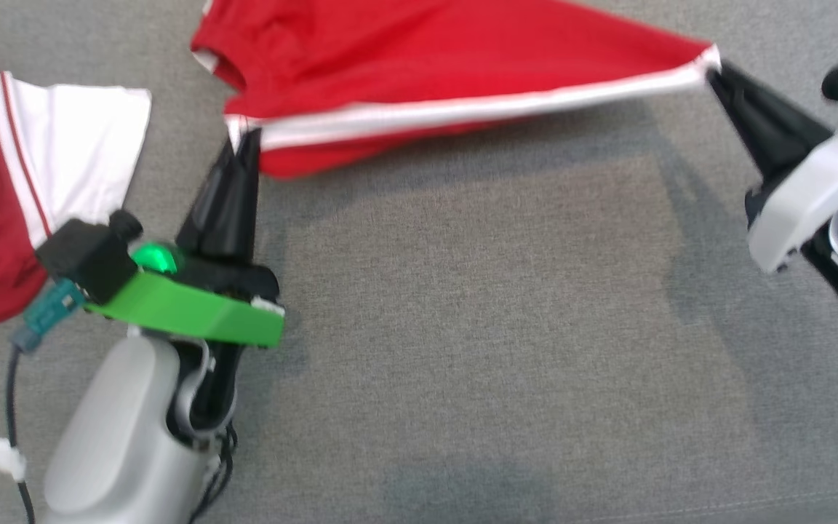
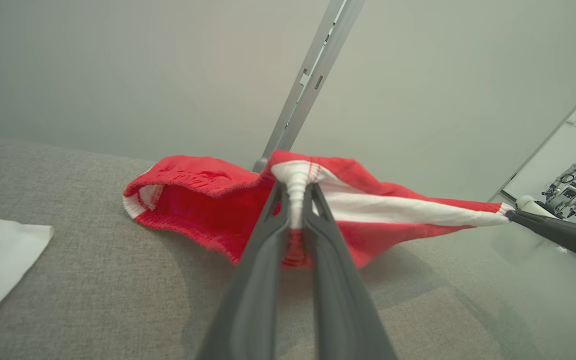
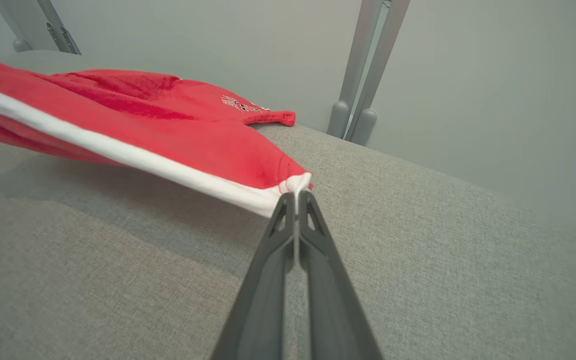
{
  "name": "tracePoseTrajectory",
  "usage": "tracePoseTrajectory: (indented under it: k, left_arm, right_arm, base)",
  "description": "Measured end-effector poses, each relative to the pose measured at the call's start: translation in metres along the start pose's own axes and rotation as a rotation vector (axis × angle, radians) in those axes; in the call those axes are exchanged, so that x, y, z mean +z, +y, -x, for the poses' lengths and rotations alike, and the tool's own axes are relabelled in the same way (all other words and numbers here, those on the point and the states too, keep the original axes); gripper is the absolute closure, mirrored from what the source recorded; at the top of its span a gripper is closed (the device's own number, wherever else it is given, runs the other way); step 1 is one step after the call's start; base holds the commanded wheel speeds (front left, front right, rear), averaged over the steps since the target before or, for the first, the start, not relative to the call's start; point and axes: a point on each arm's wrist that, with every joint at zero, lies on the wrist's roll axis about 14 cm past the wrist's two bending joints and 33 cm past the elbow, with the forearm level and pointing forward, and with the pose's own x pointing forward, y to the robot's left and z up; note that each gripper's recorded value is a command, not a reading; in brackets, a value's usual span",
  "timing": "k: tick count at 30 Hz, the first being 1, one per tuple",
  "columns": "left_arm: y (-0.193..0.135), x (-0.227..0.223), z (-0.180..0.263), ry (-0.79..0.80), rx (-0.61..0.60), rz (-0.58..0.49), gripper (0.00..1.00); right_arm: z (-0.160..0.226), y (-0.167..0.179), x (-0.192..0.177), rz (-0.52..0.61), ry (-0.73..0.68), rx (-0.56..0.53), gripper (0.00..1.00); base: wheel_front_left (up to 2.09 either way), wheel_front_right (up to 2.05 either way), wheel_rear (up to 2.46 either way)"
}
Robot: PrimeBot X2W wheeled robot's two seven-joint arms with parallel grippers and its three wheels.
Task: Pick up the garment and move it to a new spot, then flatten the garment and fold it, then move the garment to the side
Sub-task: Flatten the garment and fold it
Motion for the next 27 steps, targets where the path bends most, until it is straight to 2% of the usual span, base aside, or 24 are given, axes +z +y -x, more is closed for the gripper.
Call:
tracePoseTrajectory:
  k: [13,21,27]
  left_arm:
    - [-0.041,-0.021,0.087,0.099,-0.003,-0.069,1.00]
    - [-0.048,-0.024,0.119,0.118,0.018,-0.077,1.00]
    - [-0.055,-0.019,0.124,0.104,0.007,-0.071,1.00]
  right_arm:
    - [0.105,0.033,-0.033,-0.153,0.161,-0.033,1.00]
    - [0.143,0.054,-0.033,-0.234,0.160,-0.045,1.00]
    - [0.149,0.049,-0.023,-0.201,0.146,-0.061,1.00]
  base:
    - [0.00,0.00,0.00]
    - [0.00,0.00,0.00]
    - [0.00,0.00,0.00]
